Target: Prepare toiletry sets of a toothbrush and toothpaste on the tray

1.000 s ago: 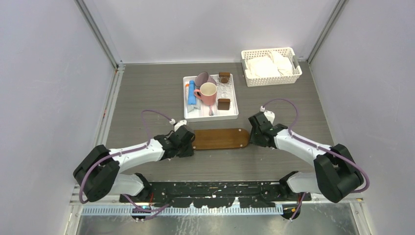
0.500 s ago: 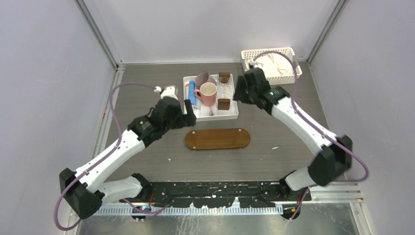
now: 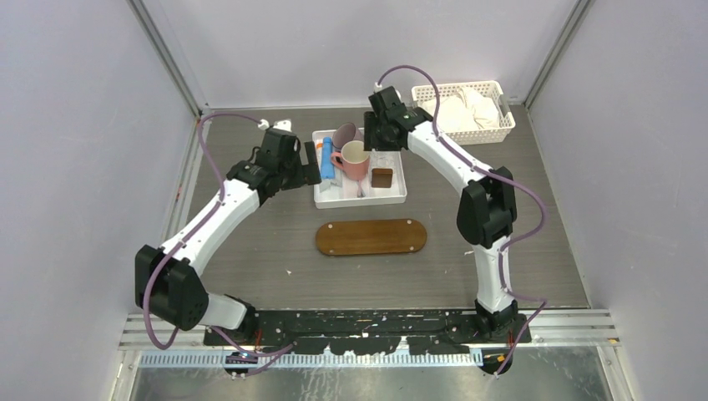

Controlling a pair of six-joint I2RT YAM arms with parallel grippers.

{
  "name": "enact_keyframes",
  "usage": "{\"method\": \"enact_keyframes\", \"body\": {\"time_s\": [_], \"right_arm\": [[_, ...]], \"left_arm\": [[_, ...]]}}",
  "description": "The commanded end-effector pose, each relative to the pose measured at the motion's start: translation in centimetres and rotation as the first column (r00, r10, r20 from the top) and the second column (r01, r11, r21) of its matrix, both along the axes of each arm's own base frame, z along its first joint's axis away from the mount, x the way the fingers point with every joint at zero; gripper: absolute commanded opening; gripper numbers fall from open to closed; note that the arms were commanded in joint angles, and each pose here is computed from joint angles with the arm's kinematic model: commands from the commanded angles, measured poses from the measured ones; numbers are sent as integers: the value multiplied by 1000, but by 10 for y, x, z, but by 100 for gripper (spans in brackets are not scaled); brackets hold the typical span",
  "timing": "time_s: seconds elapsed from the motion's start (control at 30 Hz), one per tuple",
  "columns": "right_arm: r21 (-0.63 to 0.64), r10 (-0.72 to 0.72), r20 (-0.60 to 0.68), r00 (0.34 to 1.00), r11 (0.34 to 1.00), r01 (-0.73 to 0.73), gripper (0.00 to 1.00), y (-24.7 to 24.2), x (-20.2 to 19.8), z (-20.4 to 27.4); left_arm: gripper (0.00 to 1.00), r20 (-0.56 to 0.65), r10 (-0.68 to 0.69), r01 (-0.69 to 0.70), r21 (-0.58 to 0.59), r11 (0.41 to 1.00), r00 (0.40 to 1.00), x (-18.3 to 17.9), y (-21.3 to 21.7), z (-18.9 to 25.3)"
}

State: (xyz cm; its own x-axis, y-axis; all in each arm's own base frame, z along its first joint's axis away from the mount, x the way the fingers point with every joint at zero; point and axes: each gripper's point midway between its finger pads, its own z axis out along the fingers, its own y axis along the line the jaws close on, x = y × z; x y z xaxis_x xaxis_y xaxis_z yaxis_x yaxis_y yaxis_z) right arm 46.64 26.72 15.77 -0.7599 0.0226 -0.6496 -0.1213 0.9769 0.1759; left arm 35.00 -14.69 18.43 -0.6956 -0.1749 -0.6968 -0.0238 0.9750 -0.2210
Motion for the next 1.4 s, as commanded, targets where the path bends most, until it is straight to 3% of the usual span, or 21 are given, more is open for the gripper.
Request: {"method": "enact_keyframes", "body": {"time_s": [0.0, 0.33, 0.5, 0.57, 0.73, 0.97, 1.17, 1.37], "right_arm": [[-7, 55, 14, 998, 998, -54, 56, 12, 3, 11], [-37, 128, -19, 992, 991, -129, 54, 40, -1, -12], [-55, 139, -37, 990, 988, -141, 45, 45, -3, -22], [-70, 136, -42, 990, 988, -139, 36, 44, -3, -25], [-83, 133, -18, 991, 988, -134, 2, 41, -1, -16], [-56, 153, 47, 987, 987, -150, 1, 44, 2, 19], [25, 135, 152, 979, 990, -140, 1, 41, -7, 83], [6, 63, 265, 962, 998, -67, 1, -1, -35, 145]], "left_arm": [[100, 57, -20, 22, -33, 999, 998, 8, -2, 10], [100, 39, -9, 10, -37, 999, 999, 0, 5, -5], [100, 35, -6, 7, -42, 999, 999, -1, 7, -7], [100, 34, -6, 7, -42, 999, 999, -1, 7, -8], [100, 32, -16, 17, -39, 999, 999, 2, 6, -9], [100, 21, -32, 32, -21, 999, 999, 3, 6, -10], [100, 19, -28, 28, -18, 999, 999, 0, 9, -14], [100, 29, -31, 32, -20, 999, 999, 6, 6, -8]]}}
